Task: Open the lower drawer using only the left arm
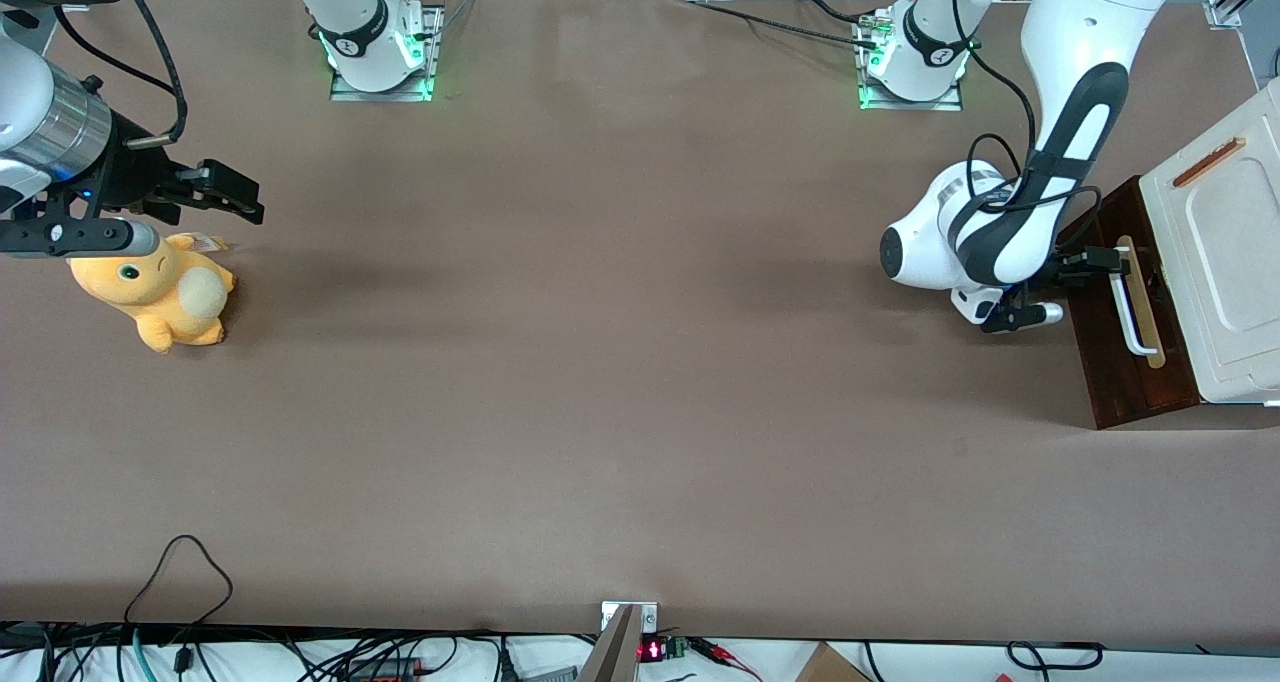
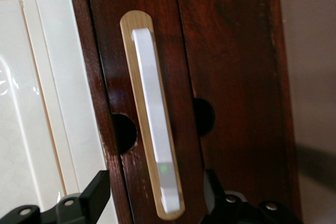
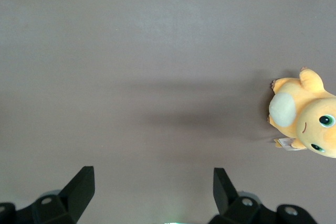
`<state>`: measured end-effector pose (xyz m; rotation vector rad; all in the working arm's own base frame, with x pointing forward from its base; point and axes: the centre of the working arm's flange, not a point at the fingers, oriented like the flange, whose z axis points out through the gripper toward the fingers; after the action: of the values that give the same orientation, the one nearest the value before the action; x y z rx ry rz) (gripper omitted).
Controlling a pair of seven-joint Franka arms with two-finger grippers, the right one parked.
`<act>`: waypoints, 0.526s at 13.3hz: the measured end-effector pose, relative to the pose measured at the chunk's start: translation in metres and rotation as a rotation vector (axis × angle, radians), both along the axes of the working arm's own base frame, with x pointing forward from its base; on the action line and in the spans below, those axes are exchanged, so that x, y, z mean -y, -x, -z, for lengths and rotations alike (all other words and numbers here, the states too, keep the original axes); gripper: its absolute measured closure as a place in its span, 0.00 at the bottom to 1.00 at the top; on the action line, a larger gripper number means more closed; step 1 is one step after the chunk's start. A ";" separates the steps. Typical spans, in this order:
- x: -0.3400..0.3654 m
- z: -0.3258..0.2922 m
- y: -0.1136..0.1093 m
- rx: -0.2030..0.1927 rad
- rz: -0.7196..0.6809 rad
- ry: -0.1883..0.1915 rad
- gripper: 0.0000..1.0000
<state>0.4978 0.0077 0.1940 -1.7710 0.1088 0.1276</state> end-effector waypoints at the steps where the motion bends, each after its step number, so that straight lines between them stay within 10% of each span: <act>1: -0.007 0.001 0.000 -0.002 -0.001 -0.012 0.22; 7: -0.016 0.007 -0.003 -0.001 0.026 -0.044 0.37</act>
<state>0.5004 0.0240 0.1874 -1.7254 0.1289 0.1109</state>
